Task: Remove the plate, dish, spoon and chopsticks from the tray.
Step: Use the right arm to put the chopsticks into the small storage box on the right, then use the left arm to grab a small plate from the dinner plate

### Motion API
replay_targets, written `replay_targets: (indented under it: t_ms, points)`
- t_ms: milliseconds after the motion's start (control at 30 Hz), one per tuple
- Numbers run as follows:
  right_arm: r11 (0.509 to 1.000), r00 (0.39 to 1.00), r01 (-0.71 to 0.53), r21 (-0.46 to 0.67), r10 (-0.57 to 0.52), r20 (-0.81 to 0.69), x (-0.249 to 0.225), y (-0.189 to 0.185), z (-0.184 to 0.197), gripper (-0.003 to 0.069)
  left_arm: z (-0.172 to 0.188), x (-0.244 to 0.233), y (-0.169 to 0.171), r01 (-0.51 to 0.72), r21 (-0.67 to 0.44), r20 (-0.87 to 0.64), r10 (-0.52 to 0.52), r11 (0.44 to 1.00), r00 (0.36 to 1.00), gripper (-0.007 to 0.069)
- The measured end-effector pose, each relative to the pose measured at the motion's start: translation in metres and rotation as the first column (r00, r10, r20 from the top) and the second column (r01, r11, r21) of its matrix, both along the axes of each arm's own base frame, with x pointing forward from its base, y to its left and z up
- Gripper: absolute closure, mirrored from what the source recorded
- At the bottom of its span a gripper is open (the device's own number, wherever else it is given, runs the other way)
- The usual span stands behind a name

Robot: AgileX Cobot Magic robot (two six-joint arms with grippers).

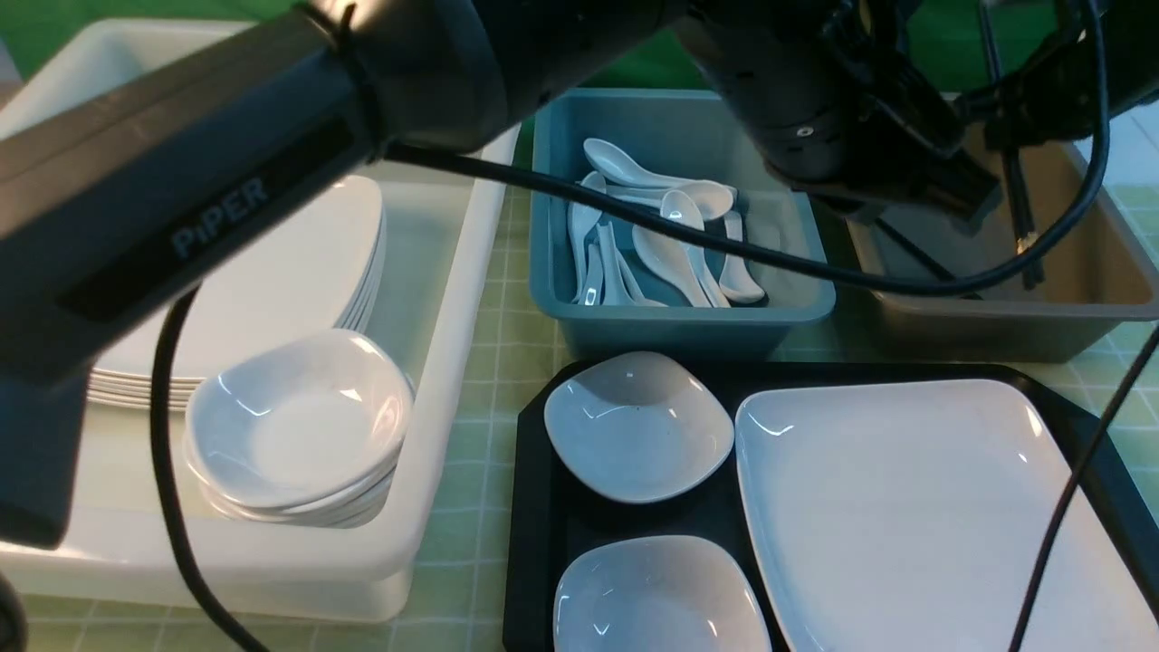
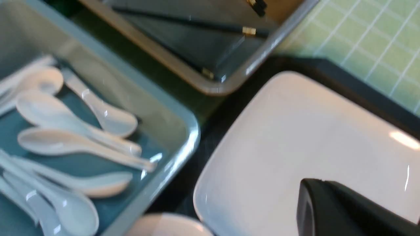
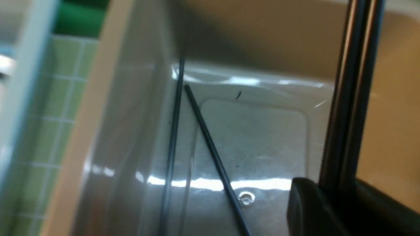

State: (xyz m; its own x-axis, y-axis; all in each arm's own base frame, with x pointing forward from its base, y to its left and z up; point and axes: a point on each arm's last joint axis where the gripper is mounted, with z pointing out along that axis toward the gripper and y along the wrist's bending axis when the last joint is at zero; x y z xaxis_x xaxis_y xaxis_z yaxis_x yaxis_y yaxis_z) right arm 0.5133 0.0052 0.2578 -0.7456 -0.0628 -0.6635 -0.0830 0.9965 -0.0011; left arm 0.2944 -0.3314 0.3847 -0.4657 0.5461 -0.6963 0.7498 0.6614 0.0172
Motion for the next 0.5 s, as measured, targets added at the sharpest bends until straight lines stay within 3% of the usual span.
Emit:
replay_targets:
  t_ms: [200, 267, 300, 367, 400, 467, 500]
  points:
    - [1.0, 0.997, -0.007, -0.001, 0.007, -0.074, -0.001, 0.0, -0.01, 0.0263, -0.006, -0.004, 0.005, -0.004, 0.068, -0.065, 0.008, 0.998, 0.998, 0.0645]
    - [1.0, 0.993, -0.024, -0.008, 0.023, -0.114, -0.011, 0.001, 0.009, 0.0232, -0.008, -0.006, 0.007, -0.002, 0.101, -0.094, 0.011, 0.995, 0.996, 0.0645]
    - [0.999, 0.991, -0.038, -0.017, 0.036, -0.126, -0.017, 0.001, 0.023, 0.0246, -0.009, -0.007, 0.008, -0.001, 0.114, -0.106, 0.013, 0.993, 0.994, 0.0645]
    - [0.997, 0.984, -0.072, -0.025, 0.067, -0.164, -0.034, 0.001, 0.05, 0.0361, -0.008, -0.009, 0.01, 0.001, 0.125, -0.118, 0.014, 0.992, 0.993, 0.0645]
    - [0.996, 0.984, -0.083, -0.016, 0.079, -0.159, -0.045, 0.003, 0.068, 0.0476, -0.006, -0.01, 0.011, 0.003, 0.12, -0.122, 0.012, 0.993, 0.993, 0.0645]
    - [0.994, 0.989, -0.105, 0.012, 0.106, -0.107, -0.073, 0.006, 0.11, 0.0594, 0.001, -0.015, 0.013, 0.01, 0.093, -0.128, 0.002, 0.996, 0.992, 0.0645]
    - [0.993, 0.989, -0.117, 0.023, 0.119, -0.085, -0.086, 0.008, 0.124, 0.0617, 0.003, -0.017, 0.014, 0.012, 0.084, -0.132, -0.001, 0.996, 0.991, 0.0645]
